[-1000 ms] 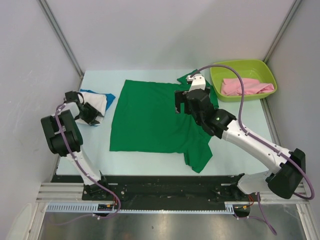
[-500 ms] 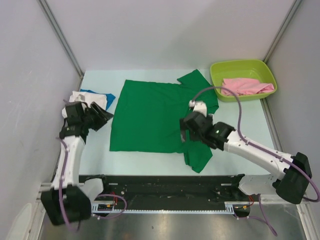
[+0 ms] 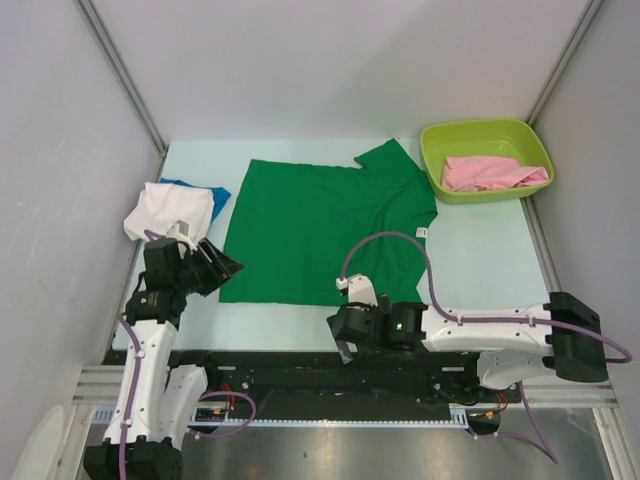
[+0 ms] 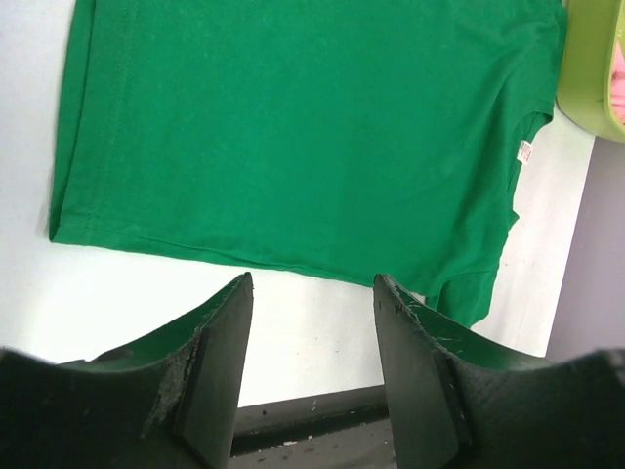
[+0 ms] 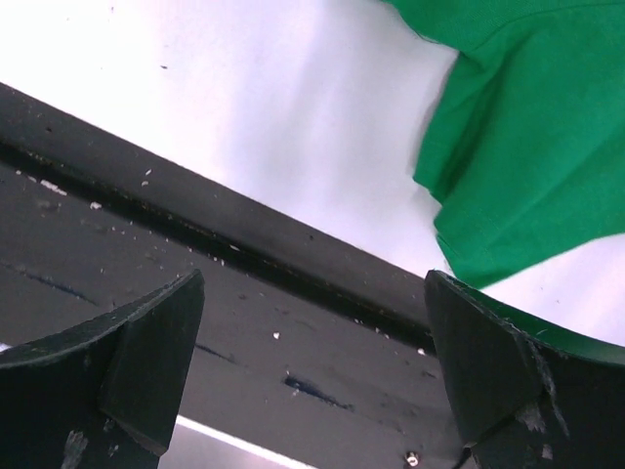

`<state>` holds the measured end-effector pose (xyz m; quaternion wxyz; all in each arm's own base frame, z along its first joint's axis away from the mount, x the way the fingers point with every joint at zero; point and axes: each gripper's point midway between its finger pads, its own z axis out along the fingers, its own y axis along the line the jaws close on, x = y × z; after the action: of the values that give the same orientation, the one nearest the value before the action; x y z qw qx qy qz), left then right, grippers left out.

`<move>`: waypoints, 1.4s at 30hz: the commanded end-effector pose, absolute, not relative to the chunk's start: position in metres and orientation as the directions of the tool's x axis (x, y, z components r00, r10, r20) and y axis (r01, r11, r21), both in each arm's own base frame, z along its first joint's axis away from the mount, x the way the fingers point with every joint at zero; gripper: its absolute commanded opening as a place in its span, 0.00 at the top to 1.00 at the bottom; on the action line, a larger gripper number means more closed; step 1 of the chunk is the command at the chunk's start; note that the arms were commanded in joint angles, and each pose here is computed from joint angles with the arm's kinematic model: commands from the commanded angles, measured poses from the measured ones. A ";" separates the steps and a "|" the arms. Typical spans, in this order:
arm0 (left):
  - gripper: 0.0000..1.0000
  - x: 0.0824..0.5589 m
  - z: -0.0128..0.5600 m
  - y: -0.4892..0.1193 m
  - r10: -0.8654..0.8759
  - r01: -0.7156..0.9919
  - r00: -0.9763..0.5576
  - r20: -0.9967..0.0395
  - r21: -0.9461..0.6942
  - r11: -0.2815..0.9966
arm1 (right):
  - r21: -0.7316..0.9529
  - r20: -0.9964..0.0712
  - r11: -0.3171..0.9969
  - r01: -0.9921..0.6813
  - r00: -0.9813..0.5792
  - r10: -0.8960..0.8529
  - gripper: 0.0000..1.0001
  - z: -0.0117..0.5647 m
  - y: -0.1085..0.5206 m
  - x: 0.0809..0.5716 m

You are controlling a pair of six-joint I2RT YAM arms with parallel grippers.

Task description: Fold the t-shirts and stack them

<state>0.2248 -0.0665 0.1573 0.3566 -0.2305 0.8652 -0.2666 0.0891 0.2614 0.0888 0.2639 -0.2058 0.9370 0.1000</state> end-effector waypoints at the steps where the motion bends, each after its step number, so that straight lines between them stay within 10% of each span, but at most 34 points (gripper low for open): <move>1: 0.43 0.220 0.152 -0.068 -0.564 -0.184 -0.649 -0.511 -0.614 0.767 | 0.091 -0.563 0.900 -0.426 -0.768 -0.307 0.00 0.078 0.281 0.102; 31: 0.43 0.227 0.145 -0.072 -0.556 -0.163 -0.664 -0.500 -0.629 0.760 | 0.039 -0.451 0.922 -0.386 -0.830 -0.329 0.32 0.012 0.256 0.134; 42: 0.43 0.227 0.145 -0.071 -0.554 -0.164 -0.662 -0.505 -0.624 0.764 | 0.054 -0.448 0.927 -0.372 -0.838 -0.311 0.83 0.006 0.254 0.129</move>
<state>0.2253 -0.0687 0.1402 0.3428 -0.2278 0.8706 -0.2695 0.1450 0.2480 0.0165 0.2483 -0.1847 0.9496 0.0493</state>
